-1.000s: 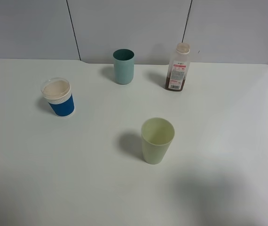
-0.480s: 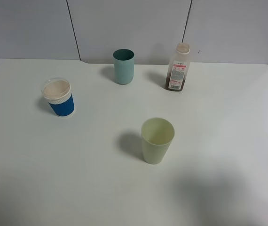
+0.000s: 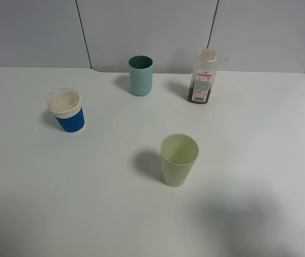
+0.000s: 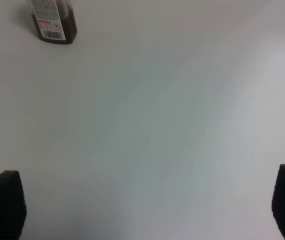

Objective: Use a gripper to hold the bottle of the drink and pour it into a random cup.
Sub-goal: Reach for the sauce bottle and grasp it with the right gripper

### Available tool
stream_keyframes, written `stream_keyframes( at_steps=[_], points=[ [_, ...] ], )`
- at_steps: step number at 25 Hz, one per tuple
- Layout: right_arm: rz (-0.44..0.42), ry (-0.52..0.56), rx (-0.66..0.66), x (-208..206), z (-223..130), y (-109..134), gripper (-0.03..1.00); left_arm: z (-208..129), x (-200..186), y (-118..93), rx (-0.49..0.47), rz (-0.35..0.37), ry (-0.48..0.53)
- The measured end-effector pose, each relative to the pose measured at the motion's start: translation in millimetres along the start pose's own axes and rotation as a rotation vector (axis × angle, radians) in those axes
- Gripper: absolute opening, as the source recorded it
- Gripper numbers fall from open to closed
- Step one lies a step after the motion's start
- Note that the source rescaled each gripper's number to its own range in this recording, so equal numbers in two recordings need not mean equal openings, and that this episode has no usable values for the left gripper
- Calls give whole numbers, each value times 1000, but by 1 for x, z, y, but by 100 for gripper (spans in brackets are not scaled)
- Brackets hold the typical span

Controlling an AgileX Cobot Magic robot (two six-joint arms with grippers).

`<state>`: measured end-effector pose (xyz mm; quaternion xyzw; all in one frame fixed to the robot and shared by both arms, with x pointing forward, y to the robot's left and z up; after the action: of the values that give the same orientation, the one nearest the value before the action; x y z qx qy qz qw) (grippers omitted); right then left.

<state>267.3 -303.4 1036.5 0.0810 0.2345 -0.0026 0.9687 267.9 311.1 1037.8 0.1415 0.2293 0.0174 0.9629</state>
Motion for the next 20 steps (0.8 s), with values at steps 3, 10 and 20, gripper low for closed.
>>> stream_keyframes(
  at_steps=[3, 10, 20],
  points=[
    [0, 0, 0, 0, 0, 0, 100, 0, 0, 0, 0, 0, 0],
    [0, 0, 0, 0, 0, 0, 100, 0, 0, 0, 0, 0, 0],
    [14, -2, 7, 0, 0, 2, 100, 0, 0, 0, 0, 0, 0]
  ],
)
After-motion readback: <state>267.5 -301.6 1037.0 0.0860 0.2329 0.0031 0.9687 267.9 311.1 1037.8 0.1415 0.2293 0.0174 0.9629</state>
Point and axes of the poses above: a point on each arm's last joint axis where the gripper is mounted, x pointing out along that axis toward the gripper, y along the wrist's bending axis when the last joint is at zero, z = x × y, the point moved 4 cm from there along x, pointing out along that axis toward the gripper, and after that the axes turned 13 degrees about x, right-handed, at the moved point
